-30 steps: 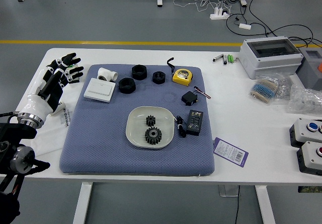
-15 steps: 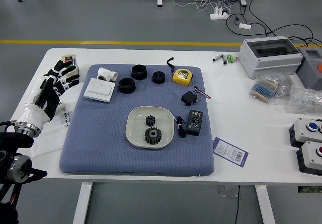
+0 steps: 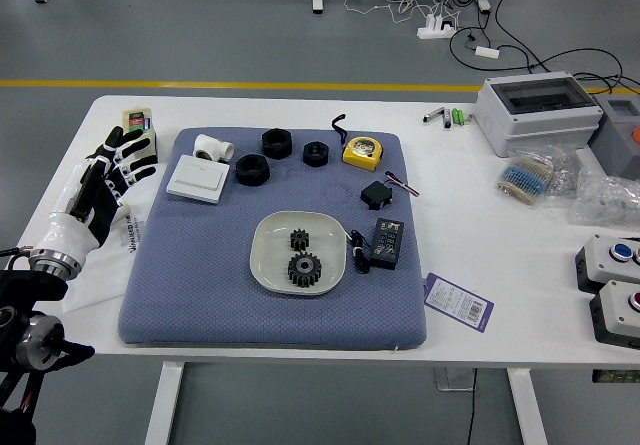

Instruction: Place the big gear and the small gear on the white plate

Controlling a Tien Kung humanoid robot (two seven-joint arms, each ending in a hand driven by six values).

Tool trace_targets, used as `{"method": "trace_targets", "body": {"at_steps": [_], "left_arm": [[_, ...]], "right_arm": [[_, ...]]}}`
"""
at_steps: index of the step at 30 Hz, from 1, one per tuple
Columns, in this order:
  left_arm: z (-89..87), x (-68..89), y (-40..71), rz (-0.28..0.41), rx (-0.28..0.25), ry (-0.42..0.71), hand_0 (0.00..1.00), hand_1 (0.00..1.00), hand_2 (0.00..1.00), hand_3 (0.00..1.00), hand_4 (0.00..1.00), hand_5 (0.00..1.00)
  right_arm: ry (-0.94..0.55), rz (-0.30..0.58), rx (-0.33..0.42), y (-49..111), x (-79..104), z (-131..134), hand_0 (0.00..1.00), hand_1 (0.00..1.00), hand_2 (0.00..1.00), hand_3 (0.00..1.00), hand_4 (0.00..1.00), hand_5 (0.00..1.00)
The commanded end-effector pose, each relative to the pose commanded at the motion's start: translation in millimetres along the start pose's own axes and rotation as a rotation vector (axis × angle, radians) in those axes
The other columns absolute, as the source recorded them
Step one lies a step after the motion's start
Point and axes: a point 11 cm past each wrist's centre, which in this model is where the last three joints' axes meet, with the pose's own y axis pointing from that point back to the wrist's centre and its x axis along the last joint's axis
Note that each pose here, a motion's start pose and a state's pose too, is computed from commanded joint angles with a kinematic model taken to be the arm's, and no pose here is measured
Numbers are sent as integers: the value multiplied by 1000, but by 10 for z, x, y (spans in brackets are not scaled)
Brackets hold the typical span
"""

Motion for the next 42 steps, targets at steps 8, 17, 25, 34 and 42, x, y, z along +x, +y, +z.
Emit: {"method": "trace_targets", "body": {"at_steps": [8, 17, 25, 34, 42], "left_arm": [[-52, -10, 17, -2, 14, -2, 775, 766, 846, 801, 910, 815], [-83, 2, 35, 5, 19, -2, 781, 769, 847, 808, 910, 815], [-78, -7, 28, 6, 11, 17, 784, 772, 846, 808, 910, 813], [-69, -8, 23, 10, 4, 9, 784, 772, 847, 809, 912, 815], [-63, 18, 22, 16, 5, 2, 789, 775, 849, 809, 914, 818]], "right_arm": [[3, 1, -4, 3, 4, 28, 613, 621, 722, 538, 744, 700], [3, 2, -7, 4, 5, 41, 612, 621, 722, 538, 744, 700], [-1, 1, -4, 2, 4, 25, 613, 621, 722, 538, 744, 700], [-5, 1, -2, 1, -1, 6, 613, 620, 722, 538, 744, 700], [-5, 0, 1, -1, 0, -11, 614, 621, 722, 538, 744, 699]]}}
